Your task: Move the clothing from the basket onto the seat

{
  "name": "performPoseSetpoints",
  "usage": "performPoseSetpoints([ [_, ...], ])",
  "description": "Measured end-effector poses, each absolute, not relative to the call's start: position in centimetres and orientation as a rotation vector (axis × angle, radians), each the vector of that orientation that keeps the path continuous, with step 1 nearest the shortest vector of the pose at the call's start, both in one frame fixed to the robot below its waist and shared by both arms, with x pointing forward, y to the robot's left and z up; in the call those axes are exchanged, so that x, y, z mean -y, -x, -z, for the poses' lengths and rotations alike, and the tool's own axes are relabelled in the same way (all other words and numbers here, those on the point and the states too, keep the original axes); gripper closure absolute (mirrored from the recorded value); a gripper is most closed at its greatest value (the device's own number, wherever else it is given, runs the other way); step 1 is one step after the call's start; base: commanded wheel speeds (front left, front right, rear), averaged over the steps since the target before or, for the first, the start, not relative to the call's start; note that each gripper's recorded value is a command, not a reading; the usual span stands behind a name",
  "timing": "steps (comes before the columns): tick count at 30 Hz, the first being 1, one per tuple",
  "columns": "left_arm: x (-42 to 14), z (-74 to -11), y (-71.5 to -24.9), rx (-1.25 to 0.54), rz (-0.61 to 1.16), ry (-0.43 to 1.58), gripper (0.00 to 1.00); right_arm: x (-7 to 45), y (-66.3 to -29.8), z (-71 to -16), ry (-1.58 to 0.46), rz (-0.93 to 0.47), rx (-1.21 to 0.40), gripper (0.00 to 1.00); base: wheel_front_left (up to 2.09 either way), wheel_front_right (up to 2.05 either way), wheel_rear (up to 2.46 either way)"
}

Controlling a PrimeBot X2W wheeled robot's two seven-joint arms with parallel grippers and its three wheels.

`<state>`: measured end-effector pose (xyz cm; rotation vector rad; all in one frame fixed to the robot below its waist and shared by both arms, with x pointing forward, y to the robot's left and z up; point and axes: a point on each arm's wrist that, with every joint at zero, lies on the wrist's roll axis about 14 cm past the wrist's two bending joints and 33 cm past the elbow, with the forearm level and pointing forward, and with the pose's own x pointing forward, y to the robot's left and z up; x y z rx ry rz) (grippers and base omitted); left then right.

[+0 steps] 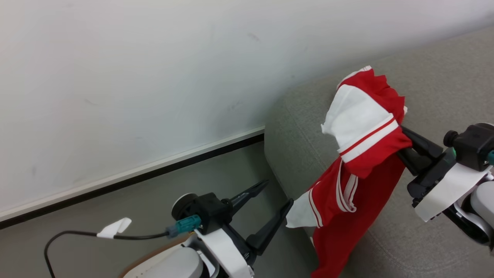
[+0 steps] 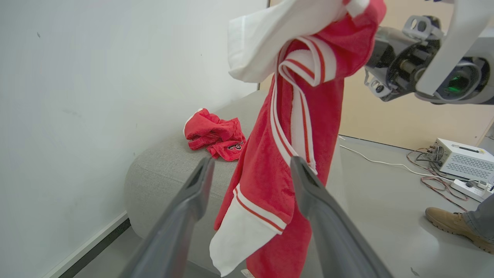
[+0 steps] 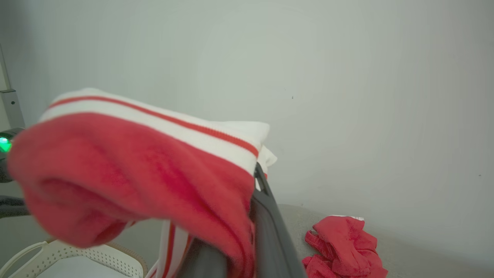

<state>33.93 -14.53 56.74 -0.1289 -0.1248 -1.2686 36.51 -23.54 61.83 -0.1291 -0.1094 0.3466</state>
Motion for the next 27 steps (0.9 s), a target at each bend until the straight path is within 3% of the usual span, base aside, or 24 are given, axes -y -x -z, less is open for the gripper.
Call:
performPoseSetpoints([
  [6, 15.7, -56.1, -33.7, 0.11, 1.307, 0.144, 0.0, 25.5, -36.1, -61.6, 0.133, -0.29, 0.1, 1.0, 0.0, 0.0, 0.0],
  [13, 15.7, -55.3, -35.6, 0.1, 1.308, 0.167, 0.0, 27.0, -38.3, -61.6, 0.149, -0.242, 0.103, 1.0, 0.0, 0.0, 0.0],
  [27, 13.9, -51.2, -44.2, 0.106, 1.255, 0.117, 0.0, 38.5, -50.5, -69.1, 0.326, 0.123, 0.228, 1.0, 0.0, 0.0, 0.0],
])
